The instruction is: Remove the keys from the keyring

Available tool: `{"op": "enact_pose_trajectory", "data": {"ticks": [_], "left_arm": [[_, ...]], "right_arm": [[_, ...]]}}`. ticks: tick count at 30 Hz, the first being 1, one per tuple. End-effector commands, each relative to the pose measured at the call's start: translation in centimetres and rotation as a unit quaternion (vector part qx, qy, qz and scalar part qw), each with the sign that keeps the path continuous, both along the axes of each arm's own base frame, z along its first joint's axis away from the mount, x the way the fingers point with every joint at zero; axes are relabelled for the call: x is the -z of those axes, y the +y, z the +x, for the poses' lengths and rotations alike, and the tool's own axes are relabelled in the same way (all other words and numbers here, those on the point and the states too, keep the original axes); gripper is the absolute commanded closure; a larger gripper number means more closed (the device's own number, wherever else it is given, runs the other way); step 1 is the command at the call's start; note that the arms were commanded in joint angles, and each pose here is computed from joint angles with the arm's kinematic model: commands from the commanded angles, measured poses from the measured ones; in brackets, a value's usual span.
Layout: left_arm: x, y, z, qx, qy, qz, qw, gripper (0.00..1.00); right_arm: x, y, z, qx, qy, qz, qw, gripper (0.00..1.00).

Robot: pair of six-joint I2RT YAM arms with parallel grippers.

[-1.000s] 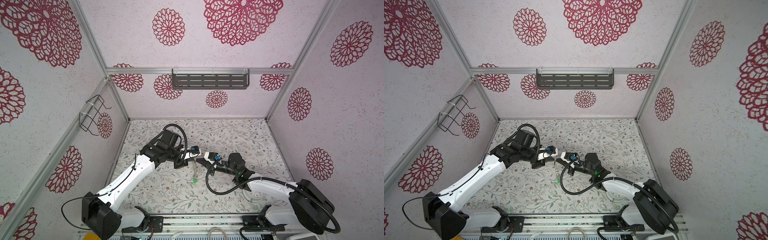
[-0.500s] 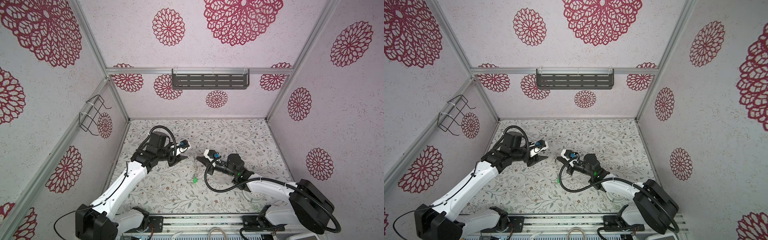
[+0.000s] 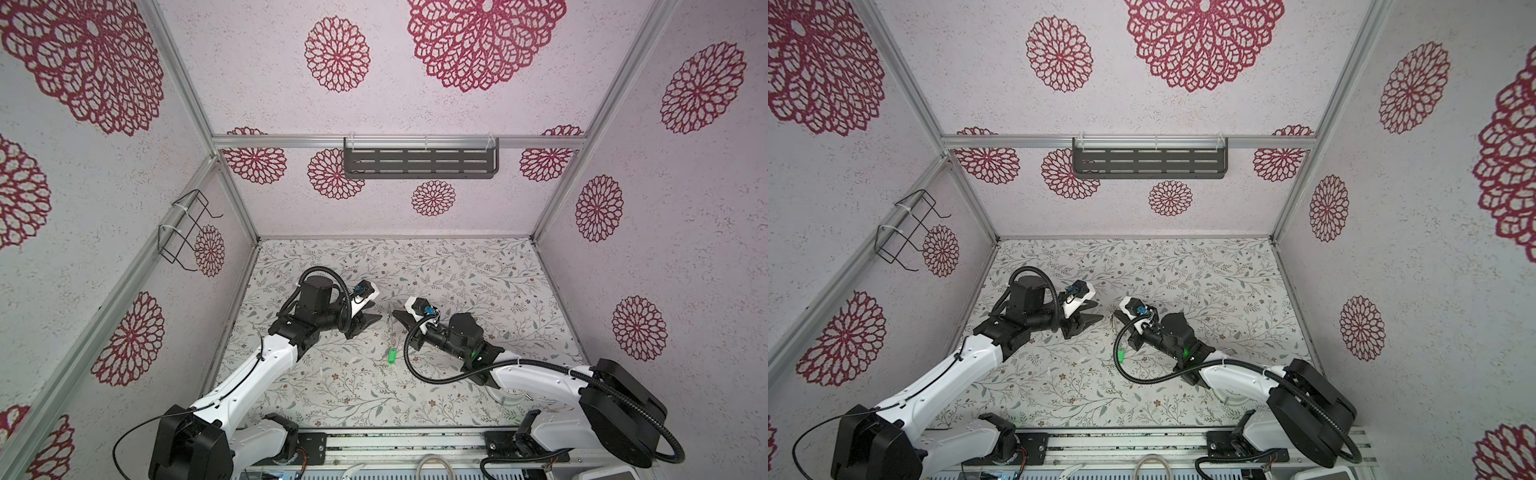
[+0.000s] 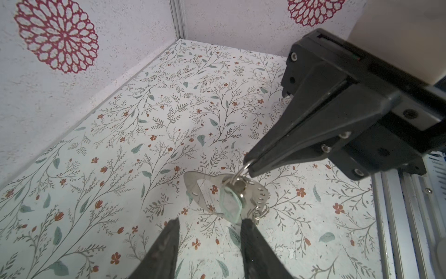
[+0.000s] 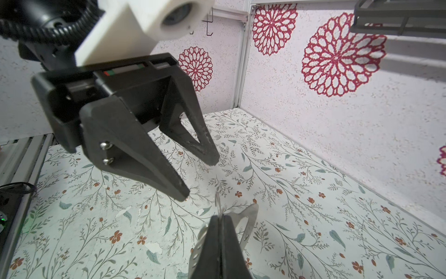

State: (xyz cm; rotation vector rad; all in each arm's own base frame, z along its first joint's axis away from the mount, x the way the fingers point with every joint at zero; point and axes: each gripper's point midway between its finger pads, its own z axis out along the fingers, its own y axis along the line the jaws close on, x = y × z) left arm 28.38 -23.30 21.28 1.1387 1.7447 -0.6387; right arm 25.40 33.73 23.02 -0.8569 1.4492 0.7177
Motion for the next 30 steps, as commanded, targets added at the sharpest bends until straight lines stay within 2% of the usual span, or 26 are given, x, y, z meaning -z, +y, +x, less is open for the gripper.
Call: {"op": "enact_pose_trajectory", "data": {"ticks": [1, 15, 30], "left_arm": [[-0.5, -1.5, -0.2, 0.019, -0.005, -0.027, 0.999, 0.55], [2.2, -2.1, -0.5, -0.014, -0.006, -0.025, 1.0, 0.57], [2.2, -1.7, 0.0, -0.085, -0.046, -0.036, 0.995, 0.6]], "right_arm": [[-4.5, 0.2, 0.0, -0.001, -0.024, 0.061, 0.998, 1.0], [-4.9, 0.0, -0.5, -0.051, 0.017, 0.095, 0.994, 1.0], [-5.0, 0.3, -0.6, -0.066, 0.037, 0.1, 0.992, 1.0]]}}
